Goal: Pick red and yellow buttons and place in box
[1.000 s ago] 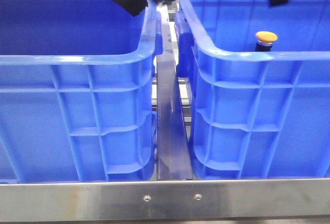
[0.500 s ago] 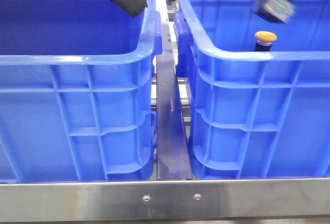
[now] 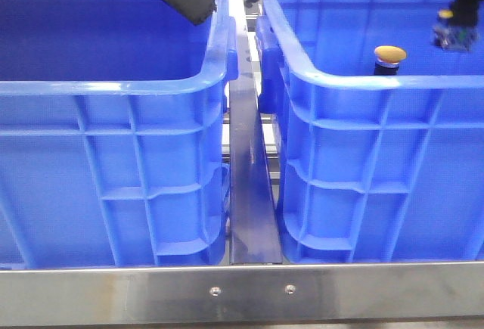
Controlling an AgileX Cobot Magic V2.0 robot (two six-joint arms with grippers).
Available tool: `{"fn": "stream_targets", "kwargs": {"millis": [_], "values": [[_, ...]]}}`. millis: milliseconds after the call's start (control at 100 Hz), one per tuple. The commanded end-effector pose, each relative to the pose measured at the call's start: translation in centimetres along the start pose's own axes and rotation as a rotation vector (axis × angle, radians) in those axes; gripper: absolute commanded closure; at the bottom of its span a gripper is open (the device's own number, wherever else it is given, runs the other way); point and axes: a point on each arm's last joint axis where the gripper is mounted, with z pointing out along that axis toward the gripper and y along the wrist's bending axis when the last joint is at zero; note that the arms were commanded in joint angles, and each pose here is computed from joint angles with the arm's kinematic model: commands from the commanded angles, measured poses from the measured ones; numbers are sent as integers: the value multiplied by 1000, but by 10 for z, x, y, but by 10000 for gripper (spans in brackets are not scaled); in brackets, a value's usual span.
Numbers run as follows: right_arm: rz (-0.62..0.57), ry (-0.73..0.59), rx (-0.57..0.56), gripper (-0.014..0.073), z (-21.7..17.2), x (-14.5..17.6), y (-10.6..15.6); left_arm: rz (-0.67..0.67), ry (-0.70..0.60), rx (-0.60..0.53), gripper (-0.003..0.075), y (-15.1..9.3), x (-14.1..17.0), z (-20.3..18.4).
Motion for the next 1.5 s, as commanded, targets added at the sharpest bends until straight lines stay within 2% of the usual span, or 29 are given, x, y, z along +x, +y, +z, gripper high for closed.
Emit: {"fn": "stream_targets", "kwargs": {"millis": [0, 240, 630, 860, 960, 1150, 1220, 1490], "values": [[-11, -84, 82, 436, -5, -16, -7, 9, -94, 9, 176, -10, -11, -17], [29, -67, 207, 436, 21, -6, -31, 6, -95, 12, 176, -11, -11, -17], [26, -26, 191, 436, 66, -3, -52, 6, -95, 12, 176, -11, -11, -17], [44, -8, 195, 426, 75, 2, -57, 6, -99, 10, 176, -10, -11, -17], [44, -8, 195, 367, 75, 2, -57, 6, -99, 10, 176, -10, -11, -17], [44, -7, 187, 130, 75, 2, -56, 6, -99, 10, 176, -10, -11, -17], [44, -5, 174, 73, 75, 2, -55, 6, -99, 10, 176, -10, -11, -17], [42, -11, 160, 57, 73, 0, -53, 6, -100, 9, 176, -10, -11, -17]]}}
